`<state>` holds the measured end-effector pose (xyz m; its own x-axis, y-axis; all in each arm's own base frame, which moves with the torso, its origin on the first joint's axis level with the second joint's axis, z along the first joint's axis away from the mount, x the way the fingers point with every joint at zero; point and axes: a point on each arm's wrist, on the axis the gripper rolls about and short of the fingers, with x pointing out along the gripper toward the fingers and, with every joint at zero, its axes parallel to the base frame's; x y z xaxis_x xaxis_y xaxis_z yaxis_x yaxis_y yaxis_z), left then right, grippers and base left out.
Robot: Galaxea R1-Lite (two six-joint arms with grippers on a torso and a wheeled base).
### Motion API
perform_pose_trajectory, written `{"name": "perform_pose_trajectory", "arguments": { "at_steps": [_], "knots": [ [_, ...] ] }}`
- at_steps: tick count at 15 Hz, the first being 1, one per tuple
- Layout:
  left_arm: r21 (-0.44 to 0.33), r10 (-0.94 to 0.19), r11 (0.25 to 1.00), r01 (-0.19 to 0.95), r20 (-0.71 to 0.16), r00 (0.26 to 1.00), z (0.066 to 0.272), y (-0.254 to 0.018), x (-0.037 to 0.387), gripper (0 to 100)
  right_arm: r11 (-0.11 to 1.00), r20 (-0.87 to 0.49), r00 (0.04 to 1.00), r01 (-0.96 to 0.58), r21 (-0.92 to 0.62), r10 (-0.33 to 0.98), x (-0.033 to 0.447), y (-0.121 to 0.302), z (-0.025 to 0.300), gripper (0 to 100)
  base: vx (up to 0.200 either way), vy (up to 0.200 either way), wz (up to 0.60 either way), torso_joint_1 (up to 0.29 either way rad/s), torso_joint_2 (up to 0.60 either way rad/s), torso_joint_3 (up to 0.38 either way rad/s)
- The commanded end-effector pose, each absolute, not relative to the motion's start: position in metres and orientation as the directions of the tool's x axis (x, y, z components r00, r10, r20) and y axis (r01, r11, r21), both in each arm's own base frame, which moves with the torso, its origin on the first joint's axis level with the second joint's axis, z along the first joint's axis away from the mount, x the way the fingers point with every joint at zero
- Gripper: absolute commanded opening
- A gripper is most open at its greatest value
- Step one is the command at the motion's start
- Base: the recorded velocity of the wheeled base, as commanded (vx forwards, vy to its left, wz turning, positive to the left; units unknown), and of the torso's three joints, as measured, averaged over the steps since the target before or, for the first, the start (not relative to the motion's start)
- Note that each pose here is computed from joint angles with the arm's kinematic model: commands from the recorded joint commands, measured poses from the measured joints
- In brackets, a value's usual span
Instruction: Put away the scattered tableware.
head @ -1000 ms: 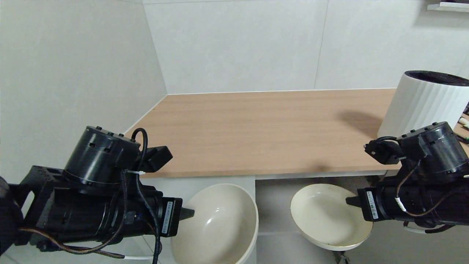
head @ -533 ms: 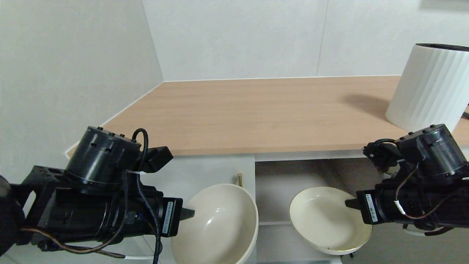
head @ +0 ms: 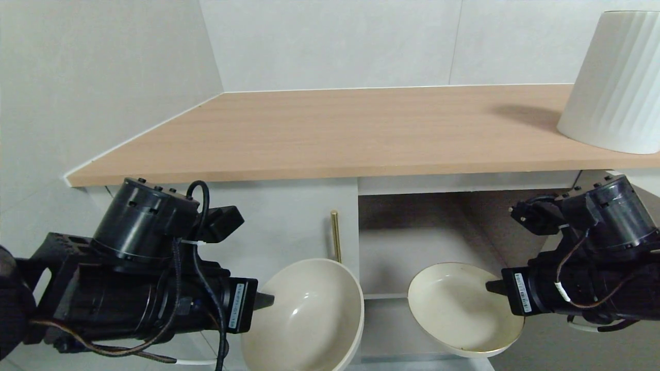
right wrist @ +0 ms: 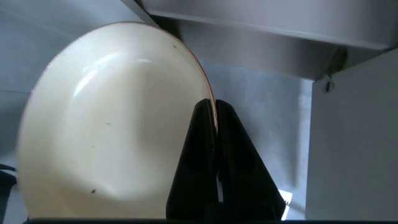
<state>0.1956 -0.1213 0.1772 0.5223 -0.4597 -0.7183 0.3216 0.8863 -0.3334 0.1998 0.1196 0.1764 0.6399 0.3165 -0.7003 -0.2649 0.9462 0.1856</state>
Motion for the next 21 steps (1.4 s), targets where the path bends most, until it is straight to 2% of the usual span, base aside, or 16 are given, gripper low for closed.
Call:
{"name": "perform_pose_trajectory", "arguments": {
  "at_steps": [1, 5, 8, 14, 15, 19, 21],
  "knots": [
    [-0.333, -0.459, 0.887, 0.32, -0.721, 0.52, 0.176, -0.122, 0.196, 0, 0.946, -0.701, 0.639, -0.265, 0.185, 0.316, 0.2, 0.12, 0.176, 0, 0.0, 0.0, 0.0, -0.027, 0.13, 0.066],
    [-0.333, -0.457, 0.887, 0.319, -0.723, 0.518, 0.176, -0.122, 0.197, 0, 0.947, -0.708, 0.633, -0.264, 0.183, 0.313, 0.201, 0.121, 0.174, 0, 0.0, 0.0, 0.0, -0.005, 0.02, 0.012],
    [-0.332, -0.457, 0.888, 0.319, -0.724, 0.517, 0.175, -0.122, 0.197, 0, 0.953, -0.742, 0.604, -0.253, 0.17, 0.292, 0.212, 0.127, 0.159, 0, 0.0, 0.0, 0.0, 0.0, 0.0, 0.0],
    [-0.332, -0.456, 0.888, 0.318, -0.725, 0.516, 0.175, -0.122, 0.197, 0, 0.976, -0.809, 0.55, -0.166, 0.141, 0.21, 0.261, 0.134, 0.099, 0, 0.0, 0.0, 0.0, 0.0, 0.0, 0.0],
    [-0.331, -0.455, 0.889, 0.317, -0.728, 0.513, 0.174, -0.123, 0.198, 0, 0.98, -0.821, 0.538, -0.144, 0.135, 0.192, 0.274, 0.135, 0.077, 0, 0.0, 0.0, 0.0, 0.0, 0.0, 0.0],
    [-0.331, -0.454, 0.889, 0.317, -0.729, 0.512, 0.173, -0.123, 0.198, 0, 0.985, -0.815, 0.554, -0.068, 0.156, 0.167, 0.299, 0.14, 0.035, 0, 0.0, 0.0, 0.0, 0.0, 0.0, 0.0],
    [-0.331, -0.453, 0.889, 0.316, -0.73, 0.511, 0.173, -0.123, 0.198, 0, 0.992, -0.794, 0.6, 0.001, 0.123, 0.098, 0.317, 0.135, 0.004, 0, 0.0, 0.0, 0.0, 0.0, 0.0, 0.0]
  ]
}}
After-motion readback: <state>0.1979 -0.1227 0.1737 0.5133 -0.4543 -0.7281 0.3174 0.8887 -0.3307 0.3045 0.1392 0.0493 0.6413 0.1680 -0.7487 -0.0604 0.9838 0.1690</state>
